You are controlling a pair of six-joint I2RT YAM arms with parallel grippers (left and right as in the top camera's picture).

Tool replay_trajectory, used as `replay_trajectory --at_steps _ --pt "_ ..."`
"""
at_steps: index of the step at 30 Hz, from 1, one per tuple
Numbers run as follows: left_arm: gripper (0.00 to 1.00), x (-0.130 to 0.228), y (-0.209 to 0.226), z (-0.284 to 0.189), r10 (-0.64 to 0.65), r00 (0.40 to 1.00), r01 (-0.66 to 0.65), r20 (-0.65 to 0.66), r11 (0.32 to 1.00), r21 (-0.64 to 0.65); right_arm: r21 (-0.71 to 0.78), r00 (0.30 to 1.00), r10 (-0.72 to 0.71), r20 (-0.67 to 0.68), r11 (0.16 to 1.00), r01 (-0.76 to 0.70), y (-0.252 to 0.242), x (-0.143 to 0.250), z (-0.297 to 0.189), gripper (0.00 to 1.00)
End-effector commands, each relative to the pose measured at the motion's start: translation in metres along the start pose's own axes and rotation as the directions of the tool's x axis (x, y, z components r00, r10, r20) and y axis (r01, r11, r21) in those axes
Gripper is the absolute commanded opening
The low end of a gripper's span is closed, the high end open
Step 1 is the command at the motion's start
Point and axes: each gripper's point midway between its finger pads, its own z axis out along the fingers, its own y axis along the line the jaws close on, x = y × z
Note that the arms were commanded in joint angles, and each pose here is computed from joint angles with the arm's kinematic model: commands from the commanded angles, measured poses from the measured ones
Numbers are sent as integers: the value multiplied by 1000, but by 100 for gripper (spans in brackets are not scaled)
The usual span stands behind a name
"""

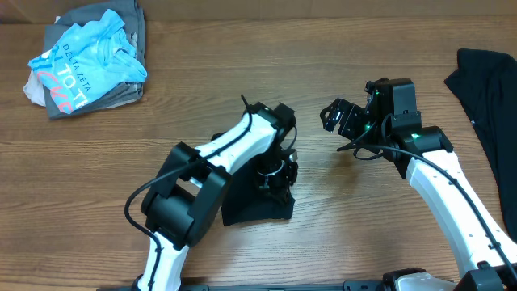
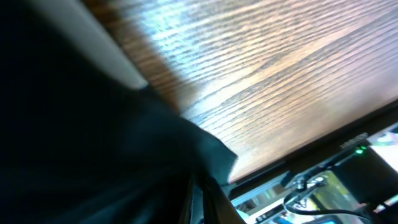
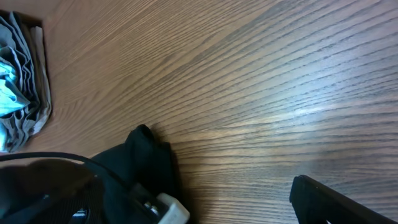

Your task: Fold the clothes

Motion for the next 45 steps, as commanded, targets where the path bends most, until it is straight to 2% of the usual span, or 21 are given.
replay_trajectory --at_steps 1,5,9,12,18,21,23,26,29,36,40,45 --pt "11 4 3 6 -14 1000 14 10 999 -40 -3 1000 -1 8 1000 1 1 -3 -1 100" --pt "12 1 12 21 -22 1000 23 22 999 -34 -3 1000 0 7 1000 0 0 -2 -1 100" --pt "9 0 22 28 -29 999 30 29 998 -52 -3 1000 0 8 1000 0 1 -2 -1 100" --pt "9 -4 20 19 -15 999 18 51 999 -46 -4 1000 -1 9 1000 1 1 -3 -1 100" --pt "11 -9 -8 -23 93 987 -91 134 996 -21 -5 1000 -1 10 1000 1 1 -3 -1 100" --pt "17 -9 -24 -54 119 973 -122 196 993 -1 -5 1000 -1 10 1000 1 1 -3 -1 100" --pt "31 -12 -31 -76 134 961 -141 243 990 12 -4 1000 -1 10 1000 1 1 -3 -1 100" --pt "41 -16 -29 -106 120 945 -137 304 990 33 -4 1000 -1 9 1000 1 1 -3 -1 100" --pt "58 -21 -4 -134 61 936 -84 346 995 52 -4 1000 -5 9 1000 5 1 -3 -1 100" --pt "61 -16 97 -166 -184 922 184 341 982 31 -1 1000 -8 11 1000 8 0 -3 -1 100" --pt "61 -11 133 -163 -256 913 249 318 966 64 -1 1000 -8 12 1000 8 0 -3 -1 100" --pt "61 -11 150 -121 -256 928 228 271 965 133 -1 1000 -8 12 1000 8 0 -3 -1 100"
